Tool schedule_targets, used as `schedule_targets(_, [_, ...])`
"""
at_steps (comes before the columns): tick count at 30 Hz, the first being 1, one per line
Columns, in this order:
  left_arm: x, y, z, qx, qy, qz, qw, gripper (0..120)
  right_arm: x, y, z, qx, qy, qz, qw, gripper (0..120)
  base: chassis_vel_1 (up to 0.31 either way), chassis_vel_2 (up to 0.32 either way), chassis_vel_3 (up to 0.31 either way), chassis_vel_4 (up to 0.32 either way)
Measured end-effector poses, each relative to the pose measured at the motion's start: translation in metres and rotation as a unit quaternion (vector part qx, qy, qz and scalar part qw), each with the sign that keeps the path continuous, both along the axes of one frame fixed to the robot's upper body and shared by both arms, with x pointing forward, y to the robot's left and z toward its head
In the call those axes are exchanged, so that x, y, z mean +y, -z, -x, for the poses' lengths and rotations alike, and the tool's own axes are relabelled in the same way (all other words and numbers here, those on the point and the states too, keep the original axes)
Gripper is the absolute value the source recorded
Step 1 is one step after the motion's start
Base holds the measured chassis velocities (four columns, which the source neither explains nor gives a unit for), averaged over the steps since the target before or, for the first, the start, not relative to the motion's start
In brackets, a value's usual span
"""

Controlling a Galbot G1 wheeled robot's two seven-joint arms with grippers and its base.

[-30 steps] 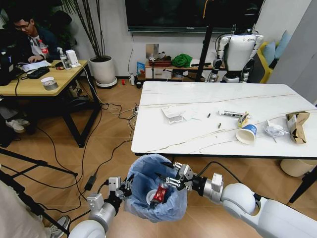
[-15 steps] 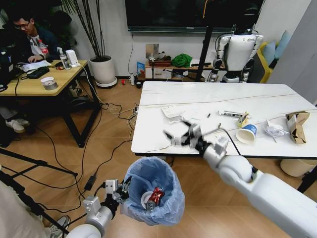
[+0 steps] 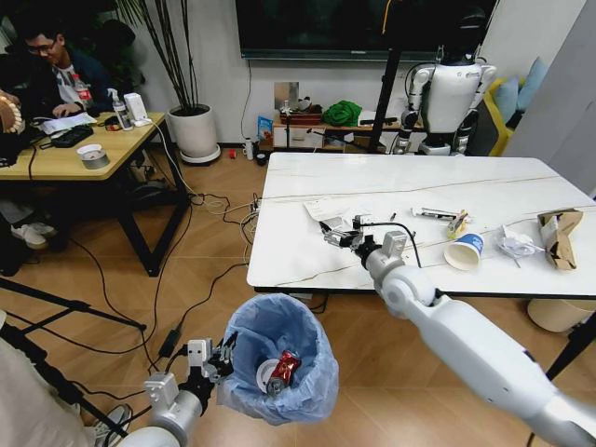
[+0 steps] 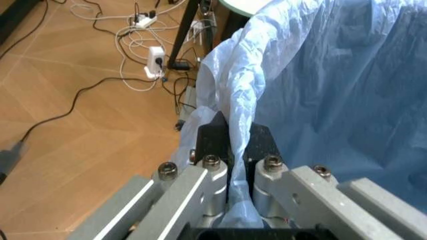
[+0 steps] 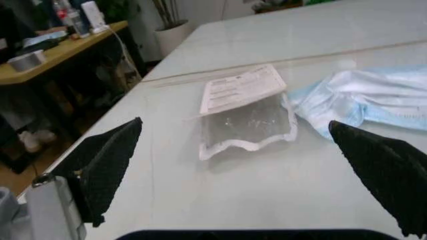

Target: Pick up the trash bin and place the trash from the table into it.

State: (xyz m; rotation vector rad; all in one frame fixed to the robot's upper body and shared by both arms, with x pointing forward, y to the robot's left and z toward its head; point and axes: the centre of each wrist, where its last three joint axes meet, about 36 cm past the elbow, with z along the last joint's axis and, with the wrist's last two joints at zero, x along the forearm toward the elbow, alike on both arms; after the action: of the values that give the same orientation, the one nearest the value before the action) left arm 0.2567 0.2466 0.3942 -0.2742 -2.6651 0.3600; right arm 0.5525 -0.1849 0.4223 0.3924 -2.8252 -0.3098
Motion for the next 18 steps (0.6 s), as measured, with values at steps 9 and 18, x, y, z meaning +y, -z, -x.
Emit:
schedule_targets(9, [0.001, 0.001, 0.000, 0.000, -0.001, 0.000, 1.0000, 0, 0.046, -0.012, -0.031, 0.030, 0.032, -0.070, 0.997, 100, 0.000, 0.000, 0.000, 0.000])
schedule_targets(18, [0.000, 0.003, -0.001, 0.001, -0.001, 0.000, 1.0000, 0, 0.047, -0.007, -0.040, 0.040, 0.050, -0.079, 0.995, 100, 0.000, 0.000, 0.000, 0.000])
